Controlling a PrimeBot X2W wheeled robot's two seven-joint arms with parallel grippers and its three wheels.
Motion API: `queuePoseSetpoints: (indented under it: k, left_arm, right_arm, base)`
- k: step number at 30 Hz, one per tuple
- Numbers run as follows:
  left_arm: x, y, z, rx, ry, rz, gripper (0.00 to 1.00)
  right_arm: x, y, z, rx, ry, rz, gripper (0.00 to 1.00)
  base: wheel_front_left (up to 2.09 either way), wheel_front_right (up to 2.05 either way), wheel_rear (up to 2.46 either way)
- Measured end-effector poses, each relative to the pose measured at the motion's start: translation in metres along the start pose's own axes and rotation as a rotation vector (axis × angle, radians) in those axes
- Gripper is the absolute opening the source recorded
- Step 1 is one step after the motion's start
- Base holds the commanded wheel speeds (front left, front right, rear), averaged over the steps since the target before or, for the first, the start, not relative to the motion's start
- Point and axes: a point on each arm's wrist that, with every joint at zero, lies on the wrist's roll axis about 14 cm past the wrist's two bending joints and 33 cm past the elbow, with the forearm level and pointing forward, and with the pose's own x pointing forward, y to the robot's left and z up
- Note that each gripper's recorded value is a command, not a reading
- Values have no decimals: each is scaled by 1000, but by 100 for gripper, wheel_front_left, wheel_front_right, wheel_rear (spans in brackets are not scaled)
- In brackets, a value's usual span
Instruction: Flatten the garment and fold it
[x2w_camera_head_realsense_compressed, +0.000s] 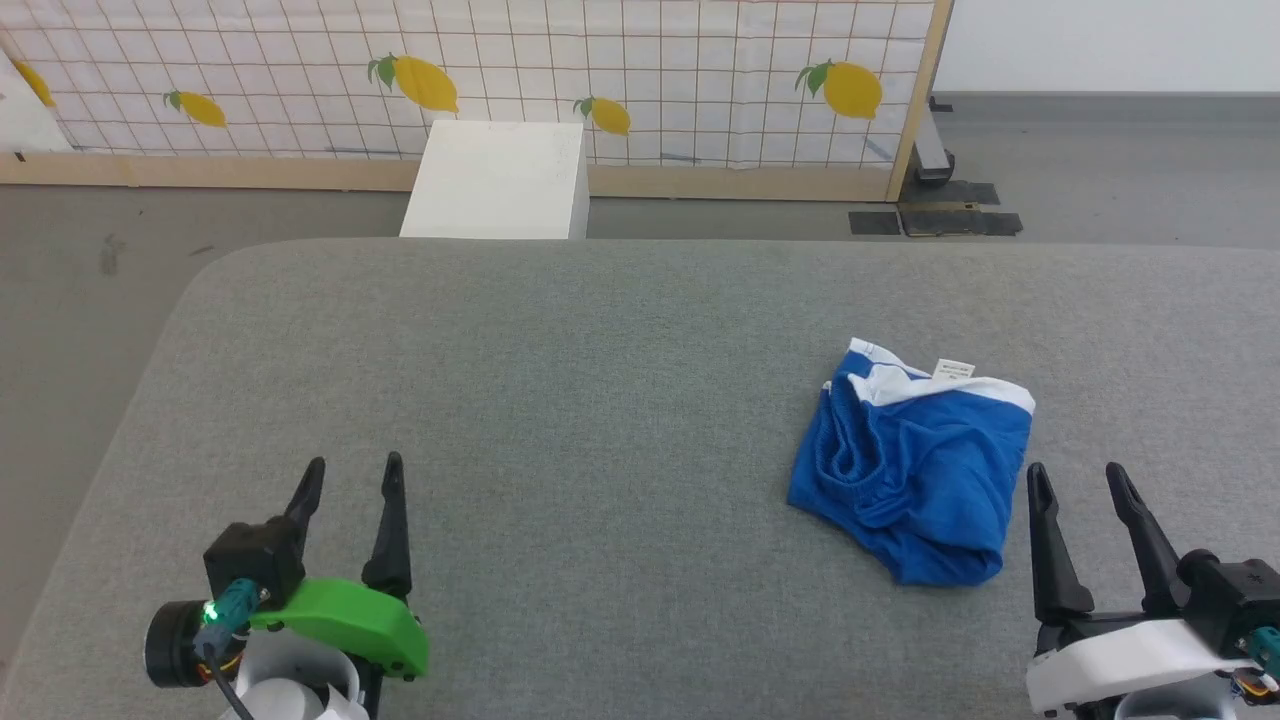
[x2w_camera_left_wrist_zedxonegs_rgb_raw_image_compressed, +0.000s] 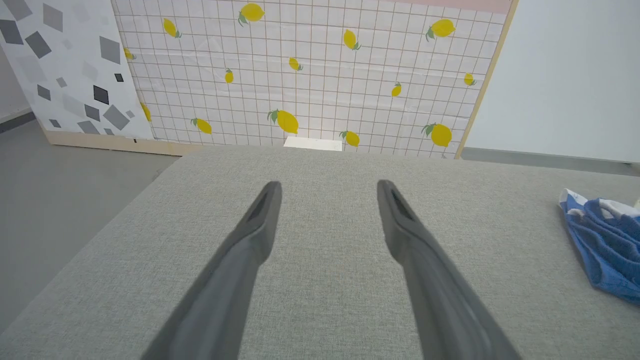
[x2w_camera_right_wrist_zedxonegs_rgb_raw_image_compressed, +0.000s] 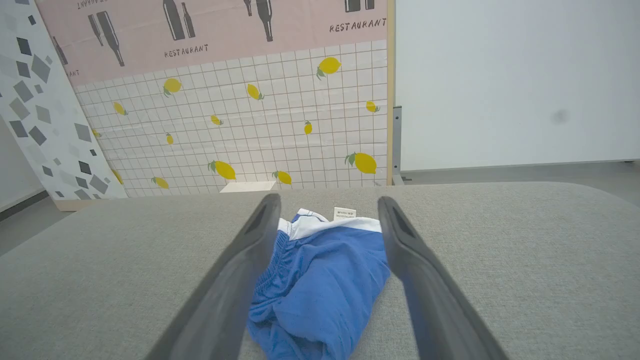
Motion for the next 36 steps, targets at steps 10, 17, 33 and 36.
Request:
queuePoseSetpoints:
  k: [10,17,33,36]
  left_arm:
    - [-6,-4,-13,-25,35,-3,100]
    - [-8,-5,-17,-29,46,-6,100]
    - [-8,-5,-17,-32,49,-6,100]
    - [-8,-4,-18,-32,50,-5,100]
  right_arm:
    - [-3,1,-2,9,6,-4,100]
    - [-2,0,-4,12,11,-9,100]
    - [-1,-1,-9,15,26,-14,100]
    - [-1,-1,-10,15,28,-16,100]
  base:
    - [0,0,0]
    - [0,0,0]
    - [0,0,0]
    - [0,0,0]
